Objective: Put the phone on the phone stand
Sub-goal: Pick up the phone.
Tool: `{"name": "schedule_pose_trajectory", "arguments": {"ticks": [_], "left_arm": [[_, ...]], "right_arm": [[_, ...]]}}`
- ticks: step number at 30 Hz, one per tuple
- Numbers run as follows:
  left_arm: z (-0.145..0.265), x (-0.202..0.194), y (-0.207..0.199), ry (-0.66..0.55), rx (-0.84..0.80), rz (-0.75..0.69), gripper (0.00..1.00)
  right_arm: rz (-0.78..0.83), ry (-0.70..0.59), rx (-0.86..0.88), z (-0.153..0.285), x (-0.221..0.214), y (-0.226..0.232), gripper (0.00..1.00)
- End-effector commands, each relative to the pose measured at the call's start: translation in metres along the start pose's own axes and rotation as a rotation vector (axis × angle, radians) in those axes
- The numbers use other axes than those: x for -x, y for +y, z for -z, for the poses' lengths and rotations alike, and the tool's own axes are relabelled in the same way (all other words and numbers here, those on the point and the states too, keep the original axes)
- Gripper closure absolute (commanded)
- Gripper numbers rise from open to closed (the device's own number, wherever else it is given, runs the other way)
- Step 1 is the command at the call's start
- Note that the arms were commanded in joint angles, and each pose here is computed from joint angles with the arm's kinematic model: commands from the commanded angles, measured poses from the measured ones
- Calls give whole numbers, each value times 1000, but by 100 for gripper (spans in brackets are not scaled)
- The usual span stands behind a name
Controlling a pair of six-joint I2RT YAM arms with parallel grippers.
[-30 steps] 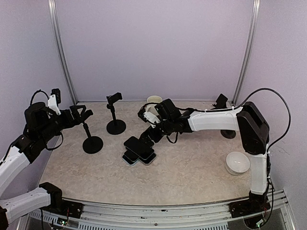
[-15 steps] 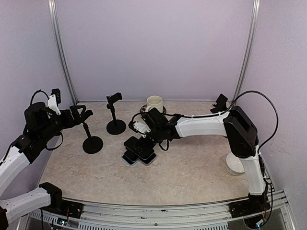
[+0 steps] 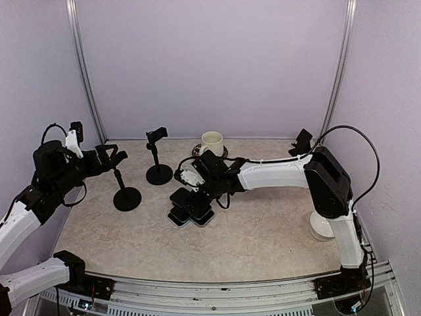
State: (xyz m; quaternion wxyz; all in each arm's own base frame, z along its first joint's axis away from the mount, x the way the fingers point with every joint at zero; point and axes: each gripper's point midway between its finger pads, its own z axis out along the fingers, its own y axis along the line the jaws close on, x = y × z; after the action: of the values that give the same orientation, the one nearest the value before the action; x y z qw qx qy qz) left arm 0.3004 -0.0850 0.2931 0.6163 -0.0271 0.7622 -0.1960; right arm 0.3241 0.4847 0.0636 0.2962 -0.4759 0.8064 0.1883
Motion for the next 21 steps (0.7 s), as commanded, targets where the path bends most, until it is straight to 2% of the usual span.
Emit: {"name": "schedule_pose_trajectory", "arguments": {"ticks": [1,7,14,16,21], "left_arm": [[3,3,1,-13,-2,8,1],[3,2,1,-10,-4,8,1],[2,2,0,-6,-6,11,1],[2,3,0,-10,-7,11,1],[1,1,1,-3,-4,11,1]], "right_arm": [[23,25,21,-10,-4,13,0],[23,62,17,-18,-16,15,0],[23,98,20,-24,-27,16,7],[23,105,21,-26,-28,16,11],[22,112,39,-26,-28,20,28]]}}
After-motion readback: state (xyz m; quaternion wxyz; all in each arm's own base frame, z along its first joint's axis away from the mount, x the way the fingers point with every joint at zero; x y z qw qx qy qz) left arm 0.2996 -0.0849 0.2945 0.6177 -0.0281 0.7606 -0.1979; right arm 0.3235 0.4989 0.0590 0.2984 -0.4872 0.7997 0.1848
